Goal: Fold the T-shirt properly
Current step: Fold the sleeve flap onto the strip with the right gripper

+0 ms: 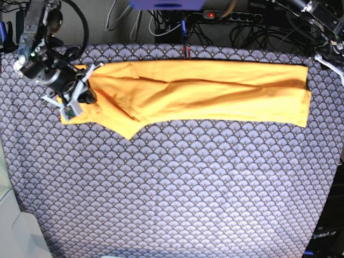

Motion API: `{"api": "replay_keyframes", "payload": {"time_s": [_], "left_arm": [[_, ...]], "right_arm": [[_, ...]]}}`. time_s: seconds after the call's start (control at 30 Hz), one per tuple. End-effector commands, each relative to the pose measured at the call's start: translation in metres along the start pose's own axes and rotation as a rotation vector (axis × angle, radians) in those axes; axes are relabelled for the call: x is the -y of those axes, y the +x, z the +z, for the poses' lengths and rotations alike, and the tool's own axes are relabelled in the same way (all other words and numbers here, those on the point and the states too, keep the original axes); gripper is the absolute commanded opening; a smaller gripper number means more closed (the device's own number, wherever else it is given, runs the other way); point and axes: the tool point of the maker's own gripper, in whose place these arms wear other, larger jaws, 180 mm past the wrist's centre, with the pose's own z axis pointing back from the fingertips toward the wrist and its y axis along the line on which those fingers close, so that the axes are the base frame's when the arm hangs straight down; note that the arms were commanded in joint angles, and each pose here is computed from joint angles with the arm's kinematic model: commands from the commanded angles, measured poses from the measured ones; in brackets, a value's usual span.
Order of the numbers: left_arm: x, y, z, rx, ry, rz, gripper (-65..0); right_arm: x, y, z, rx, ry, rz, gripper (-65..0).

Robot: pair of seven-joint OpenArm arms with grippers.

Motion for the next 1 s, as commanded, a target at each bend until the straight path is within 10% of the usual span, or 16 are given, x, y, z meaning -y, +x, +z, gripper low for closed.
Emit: {"api": "replay_keyframes", "payload": {"time_s": [0.0, 0.97], "left_arm": [[-0.009, 0.015, 0.004, 0.048, 0.021, -0.004, -31.8], [-0.033, 0.004, -0.004, -0.002, 0.037, -0.022, -31.8]], "right_arm": [[0.002, 0.006, 0.007, 0.039, 0.002, 0.000, -65.0], [0.033, -0.009, 0.023, 0.021, -0.082, -0.038, -64.9]]}}
